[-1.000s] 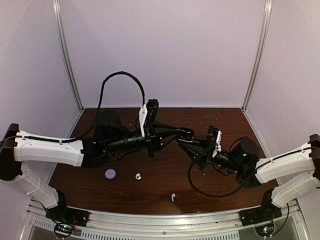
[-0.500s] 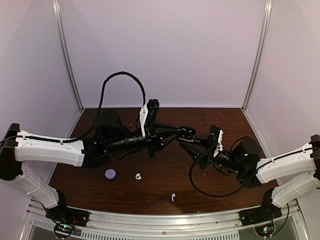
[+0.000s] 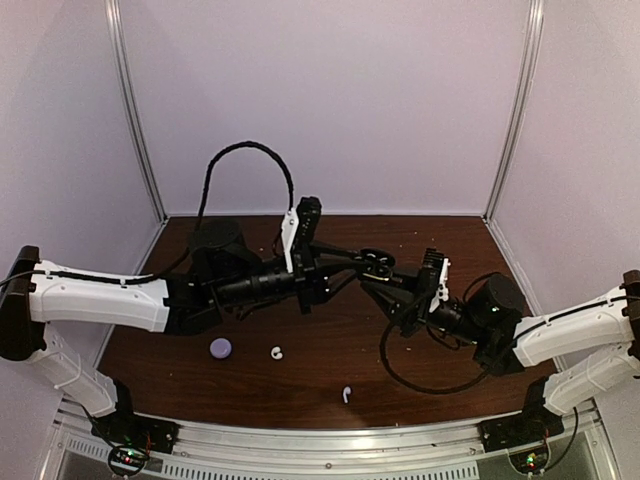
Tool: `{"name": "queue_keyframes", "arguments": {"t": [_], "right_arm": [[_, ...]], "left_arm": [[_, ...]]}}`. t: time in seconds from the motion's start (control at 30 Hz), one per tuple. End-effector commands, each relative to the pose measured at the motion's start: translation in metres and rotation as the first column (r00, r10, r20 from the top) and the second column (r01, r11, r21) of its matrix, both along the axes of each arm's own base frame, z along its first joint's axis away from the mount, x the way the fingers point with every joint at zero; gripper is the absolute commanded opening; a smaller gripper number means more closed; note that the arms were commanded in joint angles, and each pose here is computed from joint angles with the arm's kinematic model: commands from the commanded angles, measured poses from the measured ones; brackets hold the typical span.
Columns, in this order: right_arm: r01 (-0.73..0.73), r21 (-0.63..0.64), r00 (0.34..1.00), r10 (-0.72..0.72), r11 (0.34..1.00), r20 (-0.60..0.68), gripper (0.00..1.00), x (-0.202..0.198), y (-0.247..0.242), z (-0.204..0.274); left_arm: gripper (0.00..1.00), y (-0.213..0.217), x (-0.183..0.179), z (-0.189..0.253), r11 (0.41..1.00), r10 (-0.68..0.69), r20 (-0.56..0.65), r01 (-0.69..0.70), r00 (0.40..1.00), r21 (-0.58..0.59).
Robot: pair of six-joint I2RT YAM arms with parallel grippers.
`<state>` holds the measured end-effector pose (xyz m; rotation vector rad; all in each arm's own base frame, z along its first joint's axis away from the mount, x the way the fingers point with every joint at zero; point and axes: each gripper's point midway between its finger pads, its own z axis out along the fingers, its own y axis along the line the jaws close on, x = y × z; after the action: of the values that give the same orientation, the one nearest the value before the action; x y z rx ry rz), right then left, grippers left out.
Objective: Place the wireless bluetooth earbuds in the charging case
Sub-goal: Insert the left earbud into the left side groove of the charging case.
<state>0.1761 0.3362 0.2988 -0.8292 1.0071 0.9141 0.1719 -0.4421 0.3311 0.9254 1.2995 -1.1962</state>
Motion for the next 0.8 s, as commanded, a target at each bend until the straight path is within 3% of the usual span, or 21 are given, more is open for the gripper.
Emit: {"name": "queue_keyframes", "arguments": {"t": [0.0,0.5,0.77], "right_arm": [[-0.007,0.071,0.998,0.003,0.997,0.064,0.0,-0.008,-0.007,0.026],[-0.002,0.062,1.0,0.001,0.998,0.016,0.0,-0.005,-0.006,0.02],[-0.084,-0.016,0.995,0.083,0.996,-0.058,0.0,-0.013,0.0,0.009]], "left_arm": [[0.28,-0.005,0.0,-0.002,1.0,-0.012,0.005,0.011,1.0,0.025],[0.48,0.008,-0.007,0.0,0.996,-0.012,0.06,0.007,0.998,0.085],[0.68,0.036,-0.029,-0.004,0.975,-0.077,0.176,0.037,0.981,0.22]]}}
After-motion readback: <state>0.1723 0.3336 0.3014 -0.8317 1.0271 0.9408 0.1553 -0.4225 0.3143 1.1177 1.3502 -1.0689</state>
